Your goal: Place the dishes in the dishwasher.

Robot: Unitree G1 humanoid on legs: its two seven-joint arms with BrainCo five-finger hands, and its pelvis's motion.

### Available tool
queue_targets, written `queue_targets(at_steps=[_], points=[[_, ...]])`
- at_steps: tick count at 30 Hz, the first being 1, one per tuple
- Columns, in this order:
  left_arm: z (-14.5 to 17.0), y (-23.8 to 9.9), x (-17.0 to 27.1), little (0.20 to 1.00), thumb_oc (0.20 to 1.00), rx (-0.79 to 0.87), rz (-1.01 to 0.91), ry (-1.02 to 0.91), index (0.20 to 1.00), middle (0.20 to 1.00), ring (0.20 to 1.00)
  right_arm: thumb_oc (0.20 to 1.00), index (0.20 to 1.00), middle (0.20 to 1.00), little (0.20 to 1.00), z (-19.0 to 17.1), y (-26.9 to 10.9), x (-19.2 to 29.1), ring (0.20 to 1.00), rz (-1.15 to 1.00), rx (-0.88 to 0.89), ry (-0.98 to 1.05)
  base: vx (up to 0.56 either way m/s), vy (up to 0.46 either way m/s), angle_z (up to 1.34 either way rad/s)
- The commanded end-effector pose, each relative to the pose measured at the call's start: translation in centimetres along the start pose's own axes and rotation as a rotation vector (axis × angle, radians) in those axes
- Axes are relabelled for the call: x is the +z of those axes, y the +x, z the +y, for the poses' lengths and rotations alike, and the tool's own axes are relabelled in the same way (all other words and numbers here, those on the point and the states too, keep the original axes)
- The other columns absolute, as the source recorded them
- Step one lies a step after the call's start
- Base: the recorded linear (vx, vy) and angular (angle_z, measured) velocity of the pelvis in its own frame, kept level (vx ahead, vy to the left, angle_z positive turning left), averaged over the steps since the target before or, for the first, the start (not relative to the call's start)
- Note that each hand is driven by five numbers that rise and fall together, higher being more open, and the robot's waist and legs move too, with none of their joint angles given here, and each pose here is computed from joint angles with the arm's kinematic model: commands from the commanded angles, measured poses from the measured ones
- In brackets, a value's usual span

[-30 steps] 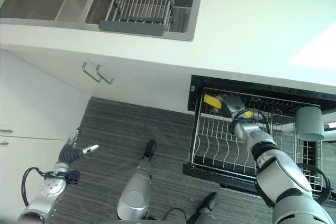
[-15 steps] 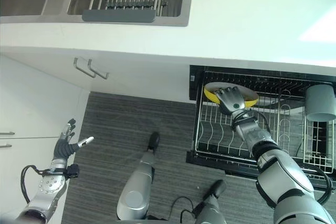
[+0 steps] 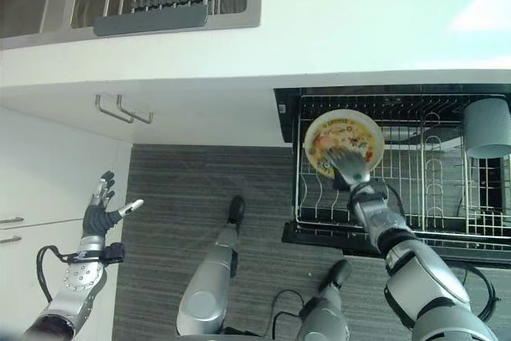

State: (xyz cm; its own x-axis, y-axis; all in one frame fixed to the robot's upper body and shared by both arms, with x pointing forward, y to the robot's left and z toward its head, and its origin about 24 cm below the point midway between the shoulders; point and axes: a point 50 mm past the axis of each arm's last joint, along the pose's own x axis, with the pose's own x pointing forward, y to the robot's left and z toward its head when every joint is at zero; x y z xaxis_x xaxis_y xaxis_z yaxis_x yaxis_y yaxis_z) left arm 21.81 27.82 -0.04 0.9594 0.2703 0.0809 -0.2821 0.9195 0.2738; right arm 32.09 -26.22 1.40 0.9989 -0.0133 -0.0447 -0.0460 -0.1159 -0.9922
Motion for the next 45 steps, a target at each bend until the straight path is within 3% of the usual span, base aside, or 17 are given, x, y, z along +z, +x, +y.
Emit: queue_targets(at_steps=[1, 5, 11, 18, 23, 28, 34, 37, 42, 45], points=[[-0.7, 0.9, 1.3, 1.000, 1.000, -0.001, -0.070, -0.036, 1.000, 1.000, 1.000, 1.000, 1.000, 1.000, 1.000, 2.1, -1.0, -1.7, 1.000, 0.159, 0.245, 0.116, 0.02, 0.067, -0.02], [-1.4, 0.9, 1.6, 1.000, 1.000, -0.031, -0.063, -0.044, 1.000, 1.000, 1.000, 1.000, 1.000, 1.000, 1.000, 3.3, -1.6, -2.2, 1.000, 0.265, 0.346, 0.226, 0.02, 0.027, -0.01], [-2.2, 0.6, 1.4, 1.000, 1.000, -0.063, -0.034, -0.049, 1.000, 1.000, 1.000, 1.000, 1.000, 1.000, 1.000, 2.9, -1.8, -4.2, 1.000, 0.477, 0.299, 0.454, 0.02, 0.030, 0.01], [-2.2, 0.9, 1.4, 1.000, 1.000, -0.087, -0.014, -0.036, 1.000, 1.000, 1.000, 1.000, 1.000, 1.000, 1.000, 1.0, -0.9, -5.9, 1.000, 0.552, 0.284, 0.609, -0.01, 0.000, 0.00], [-2.0, 1.1, 1.2, 1.000, 1.000, -0.081, 0.014, -0.021, 1.000, 1.000, 1.000, 1.000, 1.000, 1.000, 1.000, 0.3, -0.3, -5.9, 1.000, 0.637, 0.257, 1.158, -0.02, -0.009, 0.00], [-1.4, 1.0, 0.9, 1.000, 1.000, -0.079, 0.041, 0.015, 1.000, 1.000, 1.000, 1.000, 1.000, 1.000, 1.000, 0.6, 0.0, -4.1, 1.000, 0.553, 0.231, 1.666, 0.03, -0.025, -0.05], [-0.3, 0.7, 0.4, 1.000, 1.000, -0.053, 0.072, 0.055, 1.000, 1.000, 1.000, 1.000, 1.000, 1.000, 1.000, 1.2, -0.3, -1.1, 1.000, 0.376, 0.265, 2.006, 0.04, -0.038, -0.20], [0.2, -0.2, -0.6, 1.000, 1.000, -0.034, 0.115, 0.095, 1.000, 1.000, 1.000, 1.000, 1.000, 1.000, 1.000, 1.0, -0.9, 2.7, 1.000, 0.212, 0.305, 2.266, 0.10, -0.050, -0.27], [0.8, -2.2, -2.2, 1.000, 1.000, 0.000, 0.179, 0.139, 1.000, 1.000, 1.000, 1.000, 1.000, 1.000, 1.000, -1.3, -2.3, 5.9, 1.000, -0.009, 0.297, 2.527, 0.04, -0.036, -0.25], [1.0, -2.8, -2.8, 1.000, 1.000, 0.020, 0.204, 0.141, 1.000, 1.000, 1.000, 1.000, 1.000, 1.000, 1.000, -1.9, -2.9, 6.2, 1.000, -0.046, 0.257, 2.550, 0.00, 0.012, -0.24]])
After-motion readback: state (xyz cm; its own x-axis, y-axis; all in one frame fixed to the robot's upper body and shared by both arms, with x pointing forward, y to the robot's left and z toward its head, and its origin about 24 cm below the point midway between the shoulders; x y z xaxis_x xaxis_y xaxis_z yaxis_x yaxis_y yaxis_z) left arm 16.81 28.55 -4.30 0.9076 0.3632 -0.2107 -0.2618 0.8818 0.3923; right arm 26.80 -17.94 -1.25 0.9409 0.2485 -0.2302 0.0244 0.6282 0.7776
